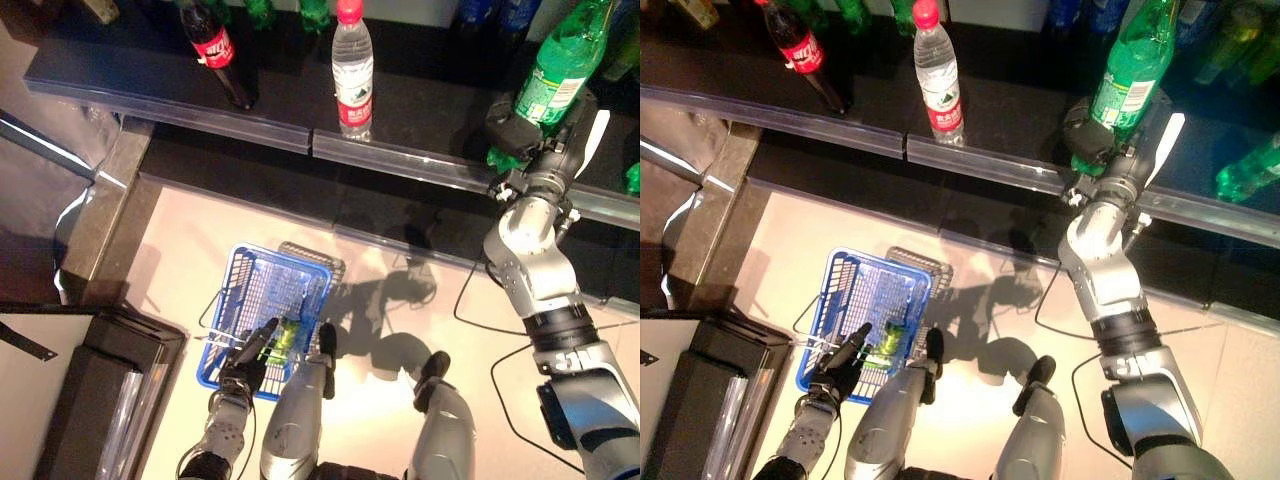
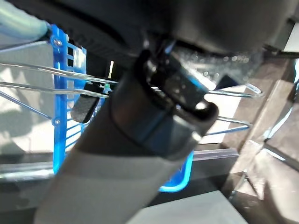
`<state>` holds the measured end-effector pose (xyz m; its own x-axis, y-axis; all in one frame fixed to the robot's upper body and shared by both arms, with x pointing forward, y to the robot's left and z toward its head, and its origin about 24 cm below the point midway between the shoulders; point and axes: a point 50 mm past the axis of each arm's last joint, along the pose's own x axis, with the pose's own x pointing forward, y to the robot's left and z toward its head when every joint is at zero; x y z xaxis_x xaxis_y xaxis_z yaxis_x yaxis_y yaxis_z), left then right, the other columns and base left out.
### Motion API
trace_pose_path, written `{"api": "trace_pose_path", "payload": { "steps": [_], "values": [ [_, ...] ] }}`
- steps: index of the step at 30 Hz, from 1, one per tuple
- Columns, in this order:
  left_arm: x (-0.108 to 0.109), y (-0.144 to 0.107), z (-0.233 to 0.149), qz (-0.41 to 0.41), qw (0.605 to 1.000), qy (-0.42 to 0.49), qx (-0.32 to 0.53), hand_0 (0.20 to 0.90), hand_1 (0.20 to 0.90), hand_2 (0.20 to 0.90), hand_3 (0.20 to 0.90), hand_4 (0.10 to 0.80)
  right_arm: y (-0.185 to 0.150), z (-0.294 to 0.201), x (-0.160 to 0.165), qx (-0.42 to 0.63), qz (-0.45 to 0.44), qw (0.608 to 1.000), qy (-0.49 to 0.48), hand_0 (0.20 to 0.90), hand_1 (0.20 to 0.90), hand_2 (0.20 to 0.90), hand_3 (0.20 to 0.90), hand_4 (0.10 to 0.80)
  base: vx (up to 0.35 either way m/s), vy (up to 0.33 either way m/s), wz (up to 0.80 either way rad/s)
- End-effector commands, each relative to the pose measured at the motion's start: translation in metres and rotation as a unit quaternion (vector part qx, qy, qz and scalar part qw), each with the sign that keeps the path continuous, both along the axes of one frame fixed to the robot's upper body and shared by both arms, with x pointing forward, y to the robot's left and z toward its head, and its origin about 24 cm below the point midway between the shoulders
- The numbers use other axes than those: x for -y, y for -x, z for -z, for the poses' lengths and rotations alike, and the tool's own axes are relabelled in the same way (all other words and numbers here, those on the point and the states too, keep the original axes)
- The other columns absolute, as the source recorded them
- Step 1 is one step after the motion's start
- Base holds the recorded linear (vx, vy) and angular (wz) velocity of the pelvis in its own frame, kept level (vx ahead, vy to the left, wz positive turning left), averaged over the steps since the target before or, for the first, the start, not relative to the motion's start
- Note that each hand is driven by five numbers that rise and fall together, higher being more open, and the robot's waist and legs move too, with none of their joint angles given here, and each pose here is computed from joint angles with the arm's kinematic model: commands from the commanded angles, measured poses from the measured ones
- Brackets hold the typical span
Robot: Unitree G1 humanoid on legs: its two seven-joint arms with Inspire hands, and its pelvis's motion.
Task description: Pick up the drink and place into the basket.
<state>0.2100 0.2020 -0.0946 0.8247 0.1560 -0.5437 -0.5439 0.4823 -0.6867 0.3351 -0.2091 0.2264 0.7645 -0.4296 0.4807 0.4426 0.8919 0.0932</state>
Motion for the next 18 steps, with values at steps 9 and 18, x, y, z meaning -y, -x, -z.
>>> {"api": "trace_pose_path", "payload": {
  "steps": [9, 18],
  "values": [
    [-0.04, 0.032, -0.013, -0.04, 0.993, -0.086, 0.077, 0.3, 0.3, 0.3, 0.2, 0.1, 0.063, -0.063, -0.051, 0.216, -0.221, 0.949, 0.058, 0.3, 0.3, 0.3, 0.2, 0.1, 0.053, -0.033, 0.03],
    [-0.037, 0.021, -0.037, -0.037, 0.984, -0.086, 0.15, 0.3, 0.3, 0.3, 0.2, 0.1, 0.069, -0.03, -0.106, 0.124, -0.419, 0.898, 0.047, 0.3, 0.3, 0.3, 0.2, 0.1, 0.028, -0.011, 0.03]
  ]
}}
